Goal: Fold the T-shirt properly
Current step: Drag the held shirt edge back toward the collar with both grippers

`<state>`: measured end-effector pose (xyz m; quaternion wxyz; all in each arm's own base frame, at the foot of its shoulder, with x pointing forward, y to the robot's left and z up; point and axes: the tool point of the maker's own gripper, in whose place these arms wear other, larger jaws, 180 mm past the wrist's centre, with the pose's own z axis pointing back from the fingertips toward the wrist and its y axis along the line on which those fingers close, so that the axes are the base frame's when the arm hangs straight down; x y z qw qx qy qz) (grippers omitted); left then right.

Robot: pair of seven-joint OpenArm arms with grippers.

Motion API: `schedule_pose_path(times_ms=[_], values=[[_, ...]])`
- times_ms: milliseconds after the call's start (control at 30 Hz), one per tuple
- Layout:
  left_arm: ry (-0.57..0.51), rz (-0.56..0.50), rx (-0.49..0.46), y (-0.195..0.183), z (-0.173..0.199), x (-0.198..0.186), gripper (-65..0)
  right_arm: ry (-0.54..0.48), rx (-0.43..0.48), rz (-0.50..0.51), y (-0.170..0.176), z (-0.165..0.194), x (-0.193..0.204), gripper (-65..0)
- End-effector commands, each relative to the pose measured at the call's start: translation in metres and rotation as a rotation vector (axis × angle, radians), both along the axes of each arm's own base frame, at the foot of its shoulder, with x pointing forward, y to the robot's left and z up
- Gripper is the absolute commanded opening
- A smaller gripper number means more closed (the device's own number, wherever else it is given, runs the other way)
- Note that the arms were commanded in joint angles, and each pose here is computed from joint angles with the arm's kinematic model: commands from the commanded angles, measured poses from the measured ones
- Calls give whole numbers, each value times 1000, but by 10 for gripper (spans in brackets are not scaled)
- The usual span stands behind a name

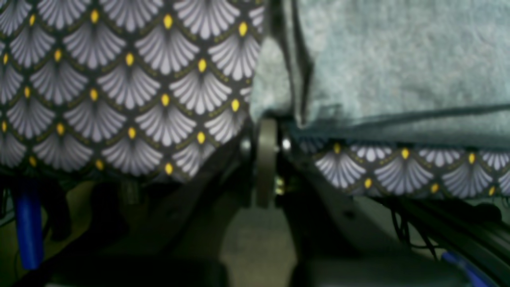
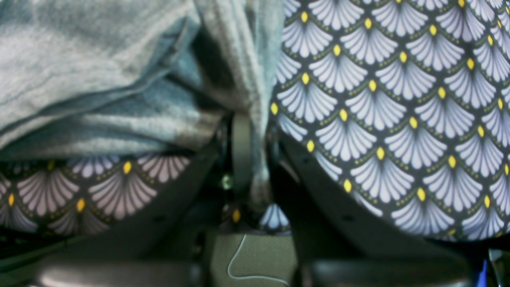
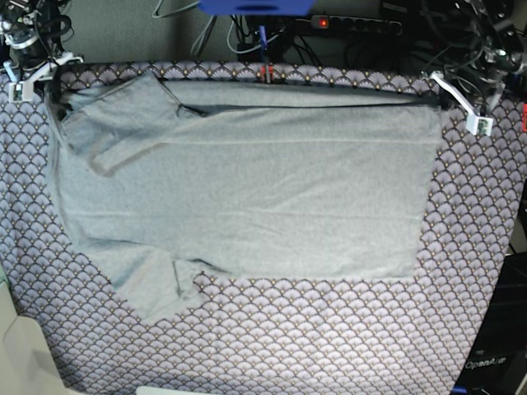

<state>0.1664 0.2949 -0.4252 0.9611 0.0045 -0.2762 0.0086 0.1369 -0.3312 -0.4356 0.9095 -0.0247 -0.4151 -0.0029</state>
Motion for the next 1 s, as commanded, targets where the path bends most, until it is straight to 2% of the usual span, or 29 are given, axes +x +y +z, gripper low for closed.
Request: schedule_pose_path(times_ms=[0, 167, 567, 733, 867, 967], values=[[-11, 9, 33, 9, 4, 1, -650, 85, -30, 0, -6, -10, -15, -650], [-30, 21, 19, 9, 0, 5, -650, 83, -30, -1, -6, -10, -13, -650], [-144, 23, 18, 9, 24, 57, -650, 65, -30, 1, -6, -8, -4, -650], [-136, 23, 18, 9, 22, 54, -650, 68, -34, 3, -7, -7, -5, -650], [-94, 20, 23, 9, 14, 36, -650, 71, -36, 4, -8, -7, -6, -644], [-73, 19, 21, 8, 10, 26, -650, 72, -36, 4, -8, -8, -6, -579]])
